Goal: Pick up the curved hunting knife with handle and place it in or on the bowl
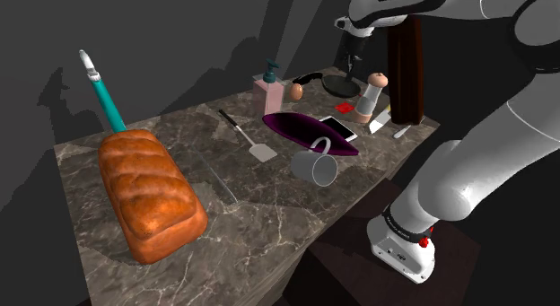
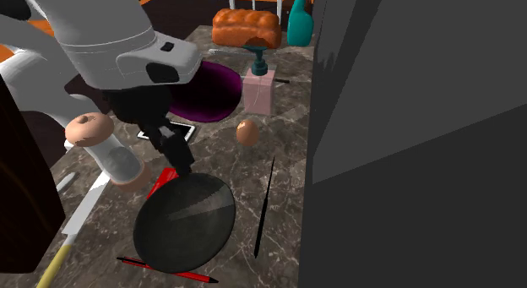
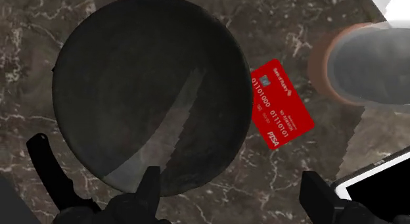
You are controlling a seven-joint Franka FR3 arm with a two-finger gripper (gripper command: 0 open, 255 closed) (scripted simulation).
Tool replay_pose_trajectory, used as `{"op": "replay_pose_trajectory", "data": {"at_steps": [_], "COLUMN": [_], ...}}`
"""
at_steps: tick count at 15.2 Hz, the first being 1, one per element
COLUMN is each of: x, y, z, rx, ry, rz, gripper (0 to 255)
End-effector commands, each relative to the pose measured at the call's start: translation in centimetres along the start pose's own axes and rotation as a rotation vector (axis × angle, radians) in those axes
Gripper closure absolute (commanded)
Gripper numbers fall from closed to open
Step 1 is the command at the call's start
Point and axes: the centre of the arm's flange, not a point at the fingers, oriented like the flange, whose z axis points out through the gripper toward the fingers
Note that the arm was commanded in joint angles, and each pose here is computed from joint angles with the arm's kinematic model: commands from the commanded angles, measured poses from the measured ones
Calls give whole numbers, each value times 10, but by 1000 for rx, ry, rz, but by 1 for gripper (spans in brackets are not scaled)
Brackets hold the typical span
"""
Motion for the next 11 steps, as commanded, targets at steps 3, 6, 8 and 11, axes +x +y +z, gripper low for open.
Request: {"op": "replay_pose_trajectory", "data": {"at_steps": [3, 6, 8, 11], "x": [11, 25, 36, 56], "y": [47, 81, 103, 134], "z": [21, 36, 46, 61], "rx": [2, 4, 6, 8], "ry": [-7, -11, -14, -19], "rz": [-171, -293, -375, -497], "gripper": [0, 0, 0, 0]}}
